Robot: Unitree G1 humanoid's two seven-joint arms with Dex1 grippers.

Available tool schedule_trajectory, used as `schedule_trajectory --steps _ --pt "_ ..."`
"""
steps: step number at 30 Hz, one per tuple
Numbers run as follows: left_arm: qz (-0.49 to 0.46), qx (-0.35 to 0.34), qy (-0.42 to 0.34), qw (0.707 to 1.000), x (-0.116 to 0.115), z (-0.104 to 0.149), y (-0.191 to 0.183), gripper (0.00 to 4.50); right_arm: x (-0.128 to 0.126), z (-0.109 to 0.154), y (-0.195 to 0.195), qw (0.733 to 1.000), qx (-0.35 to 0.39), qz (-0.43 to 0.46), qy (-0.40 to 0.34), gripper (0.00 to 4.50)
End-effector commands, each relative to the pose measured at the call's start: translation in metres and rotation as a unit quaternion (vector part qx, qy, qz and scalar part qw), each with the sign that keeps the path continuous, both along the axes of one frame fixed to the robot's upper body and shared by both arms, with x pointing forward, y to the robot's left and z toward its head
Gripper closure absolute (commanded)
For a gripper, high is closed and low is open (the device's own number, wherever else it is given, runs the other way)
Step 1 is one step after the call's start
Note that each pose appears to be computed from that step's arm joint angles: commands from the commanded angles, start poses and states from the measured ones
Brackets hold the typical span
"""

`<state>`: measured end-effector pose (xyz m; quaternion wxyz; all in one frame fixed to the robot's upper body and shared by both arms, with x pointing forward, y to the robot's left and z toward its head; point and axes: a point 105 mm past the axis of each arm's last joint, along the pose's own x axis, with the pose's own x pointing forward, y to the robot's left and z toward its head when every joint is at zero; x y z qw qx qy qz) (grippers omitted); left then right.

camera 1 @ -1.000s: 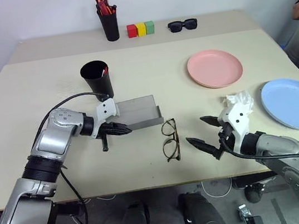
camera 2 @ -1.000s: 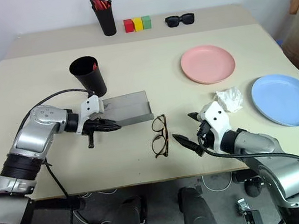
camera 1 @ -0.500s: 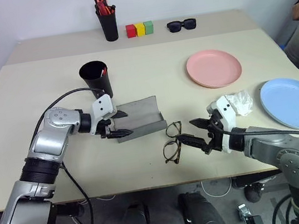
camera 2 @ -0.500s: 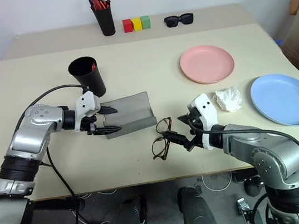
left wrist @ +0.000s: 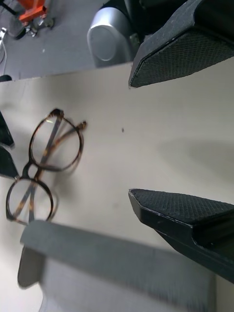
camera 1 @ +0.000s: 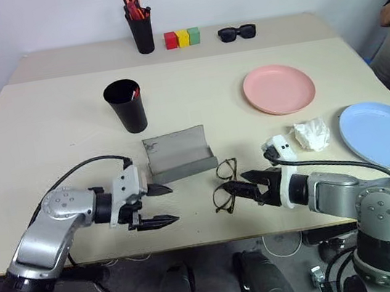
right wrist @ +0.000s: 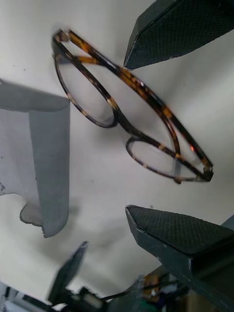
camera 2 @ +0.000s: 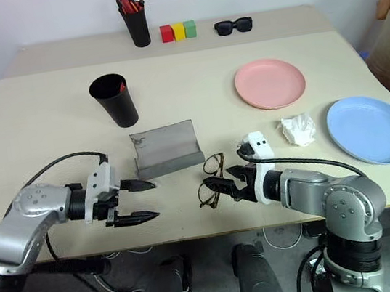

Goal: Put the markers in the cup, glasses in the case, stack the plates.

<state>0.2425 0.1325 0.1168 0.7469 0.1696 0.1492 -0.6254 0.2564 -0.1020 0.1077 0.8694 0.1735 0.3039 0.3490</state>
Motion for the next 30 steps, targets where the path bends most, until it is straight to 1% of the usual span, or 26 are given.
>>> schedule_trajectory --steps 1,2,3,6,9,10,18,22,24,26,28,30 --pt "0.01 -0.009 -0.017 1.0 -0.002 0.009 -0.003 1.09 0.004 0.002 -0.001 1.0 0.016 -0.018 0.009 0.53" --pt "0.012 -0.01 -0.016 1.0 -0.002 0.009 -0.003 1.09 0.005 0.001 -0.001 0.999 0.022 -0.021 0.013 0.84" --pt "0.014 -0.011 -0.016 1.0 -0.001 0.008 -0.004 1.09 0.006 0.0 0.0 0.999 0.027 -0.024 0.017 1.27" --pt "0.022 -0.014 -0.016 1.0 0.003 0.006 -0.004 1.09 0.008 -0.004 0.001 0.999 0.033 -0.032 0.029 2.87" --pt "0.025 -0.015 -0.016 0.999 0.005 0.004 -0.005 1.09 0.01 -0.006 0.001 0.998 0.037 -0.039 0.037 4.35" --pt "0.026 -0.016 -0.017 0.999 0.005 0.004 -0.005 1.09 0.01 -0.006 0.001 0.998 0.039 -0.04 0.038 4.44" --pt "0.028 -0.021 -0.016 0.999 0.005 0.0 -0.005 1.09 0.01 -0.004 -0.003 0.998 0.036 -0.049 0.032 4.44" --pt "0.033 -0.019 -0.016 0.999 0.006 -0.001 -0.003 1.09 0.009 0.003 -0.012 0.999 -0.003 -0.045 0.008 4.44" --pt "0.051 -0.025 -0.028 0.998 0.011 0.0 -0.001 1.09 0.011 0.012 -0.017 0.999 -0.04 -0.029 -0.023 4.44" --pt "0.079 -0.035 -0.031 0.996 0.019 0.002 0.004 1.09 0.013 0.024 -0.016 0.997 -0.059 -0.01 -0.054 4.44" --pt "0.099 -0.044 -0.027 0.994 0.023 0.003 0.011 1.09 0.017 0.042 -0.008 0.991 -0.085 0.027 -0.103 4.44" --pt "0.118 -0.042 -0.025 0.992 0.025 0.002 0.018 1.09 0.021 0.054 0.001 0.982 -0.111 0.059 -0.143 4.44"
